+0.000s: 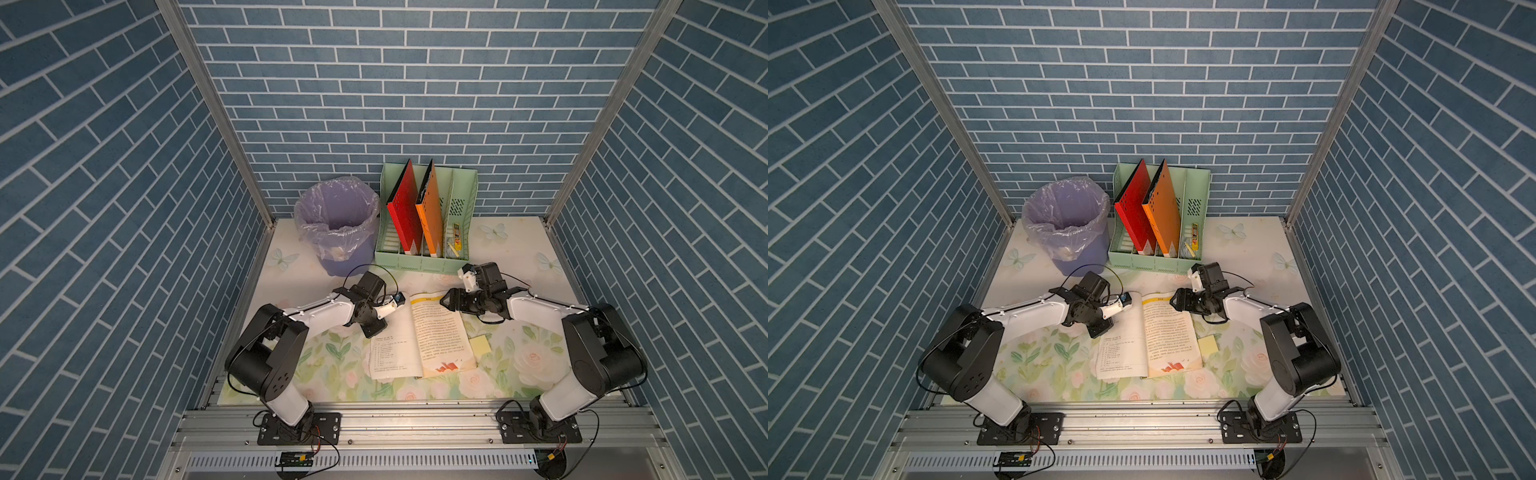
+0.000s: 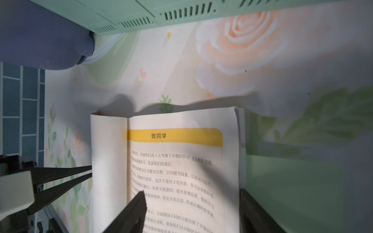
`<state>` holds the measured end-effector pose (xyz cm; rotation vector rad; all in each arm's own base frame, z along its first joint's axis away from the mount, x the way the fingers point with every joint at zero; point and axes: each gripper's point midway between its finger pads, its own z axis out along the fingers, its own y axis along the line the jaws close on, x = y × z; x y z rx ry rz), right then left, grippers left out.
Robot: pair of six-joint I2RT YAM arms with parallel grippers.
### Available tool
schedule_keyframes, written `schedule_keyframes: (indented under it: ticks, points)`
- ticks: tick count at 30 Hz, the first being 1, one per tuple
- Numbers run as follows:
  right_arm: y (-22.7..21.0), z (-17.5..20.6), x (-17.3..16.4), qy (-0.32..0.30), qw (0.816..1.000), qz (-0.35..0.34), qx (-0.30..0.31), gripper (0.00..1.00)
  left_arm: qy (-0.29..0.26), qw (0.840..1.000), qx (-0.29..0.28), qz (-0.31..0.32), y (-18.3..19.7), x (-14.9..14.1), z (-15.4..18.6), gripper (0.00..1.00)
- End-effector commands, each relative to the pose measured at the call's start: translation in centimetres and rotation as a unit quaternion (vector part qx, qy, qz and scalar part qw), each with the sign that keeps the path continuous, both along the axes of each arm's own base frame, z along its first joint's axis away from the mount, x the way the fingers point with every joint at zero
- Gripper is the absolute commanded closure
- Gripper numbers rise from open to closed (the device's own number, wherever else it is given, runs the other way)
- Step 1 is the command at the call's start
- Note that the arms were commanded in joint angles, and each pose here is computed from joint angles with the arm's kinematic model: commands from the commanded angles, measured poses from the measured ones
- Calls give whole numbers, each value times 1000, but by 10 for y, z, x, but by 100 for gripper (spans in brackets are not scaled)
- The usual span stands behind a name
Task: Peel off the used sticky note
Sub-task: Turn the page of the book at the center of the board.
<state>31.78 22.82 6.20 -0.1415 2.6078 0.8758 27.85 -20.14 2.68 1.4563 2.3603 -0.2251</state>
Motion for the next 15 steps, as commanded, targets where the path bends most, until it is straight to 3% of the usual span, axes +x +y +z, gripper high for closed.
schedule_keyframes:
  ticks: [1,7,15]
  points:
    - [10,15,-9,-4,1000,14,27,30,-3,1000,5,-5,2,-3,1,86]
    - [15,17,-16,-5,999,23,25,35,-4,1000,4,-5,1,-3,1,86]
    - [10,-11,-16,22,1000,19,9,36,-6,1000,-1,-6,0,-3,5,87]
